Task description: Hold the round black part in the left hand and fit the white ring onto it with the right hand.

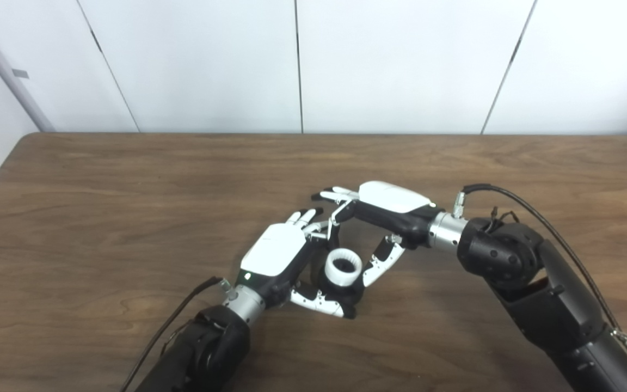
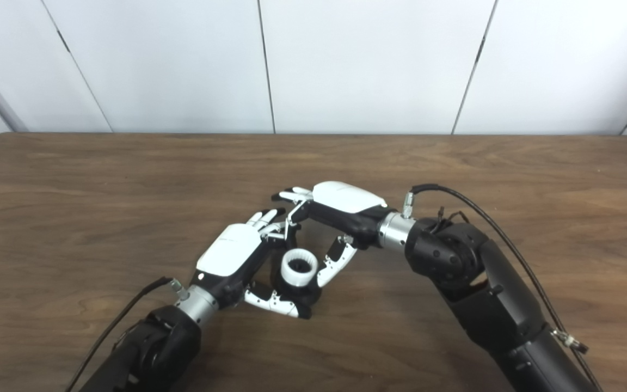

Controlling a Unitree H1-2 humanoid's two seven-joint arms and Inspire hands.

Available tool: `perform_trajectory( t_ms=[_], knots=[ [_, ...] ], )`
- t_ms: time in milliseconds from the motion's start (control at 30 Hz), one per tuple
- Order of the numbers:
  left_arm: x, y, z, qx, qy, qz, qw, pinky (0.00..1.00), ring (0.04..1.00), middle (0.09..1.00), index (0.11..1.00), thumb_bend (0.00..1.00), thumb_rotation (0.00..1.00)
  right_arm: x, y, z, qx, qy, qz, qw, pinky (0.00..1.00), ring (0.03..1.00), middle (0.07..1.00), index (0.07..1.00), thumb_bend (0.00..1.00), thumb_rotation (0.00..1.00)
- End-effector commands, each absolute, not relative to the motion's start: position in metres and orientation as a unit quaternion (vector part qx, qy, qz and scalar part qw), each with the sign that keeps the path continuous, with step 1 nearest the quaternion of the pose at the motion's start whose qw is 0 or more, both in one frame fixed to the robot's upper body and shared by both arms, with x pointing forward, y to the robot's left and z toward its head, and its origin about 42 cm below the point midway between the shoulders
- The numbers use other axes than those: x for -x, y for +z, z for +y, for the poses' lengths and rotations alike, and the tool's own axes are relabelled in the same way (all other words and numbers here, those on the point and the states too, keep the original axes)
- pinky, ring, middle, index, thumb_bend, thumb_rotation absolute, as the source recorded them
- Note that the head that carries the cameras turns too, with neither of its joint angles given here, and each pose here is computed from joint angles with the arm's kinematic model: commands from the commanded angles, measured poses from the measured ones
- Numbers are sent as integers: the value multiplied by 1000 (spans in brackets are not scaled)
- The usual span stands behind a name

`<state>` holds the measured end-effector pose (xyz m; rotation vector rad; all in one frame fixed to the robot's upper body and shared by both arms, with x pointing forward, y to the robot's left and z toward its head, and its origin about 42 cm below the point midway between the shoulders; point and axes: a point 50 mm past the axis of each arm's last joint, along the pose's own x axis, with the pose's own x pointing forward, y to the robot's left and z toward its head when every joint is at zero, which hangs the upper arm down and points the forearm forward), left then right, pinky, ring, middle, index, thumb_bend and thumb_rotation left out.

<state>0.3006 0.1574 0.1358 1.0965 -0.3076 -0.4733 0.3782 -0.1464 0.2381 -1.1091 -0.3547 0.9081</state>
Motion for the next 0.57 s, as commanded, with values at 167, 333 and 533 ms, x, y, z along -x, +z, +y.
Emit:
perform_trajectory(
  t_ms=[167,333,533],
  knots=[
    [-296,126,157,-521,-249,-126,806,1000,997,878,479,520,48,-382,262,-149,509,400,-191,738,939,1000,1000,742,1000,342],
    [-297,125,155,-521,-248,-125,807,1000,997,881,479,520,48,-382,261,-150,510,398,-187,740,953,1000,1000,766,1000,370],
    [-299,123,155,-524,-248,-125,805,1000,995,882,478,521,48,-384,262,-150,516,407,-167,735,994,1000,1000,882,1000,476]
  ],
)
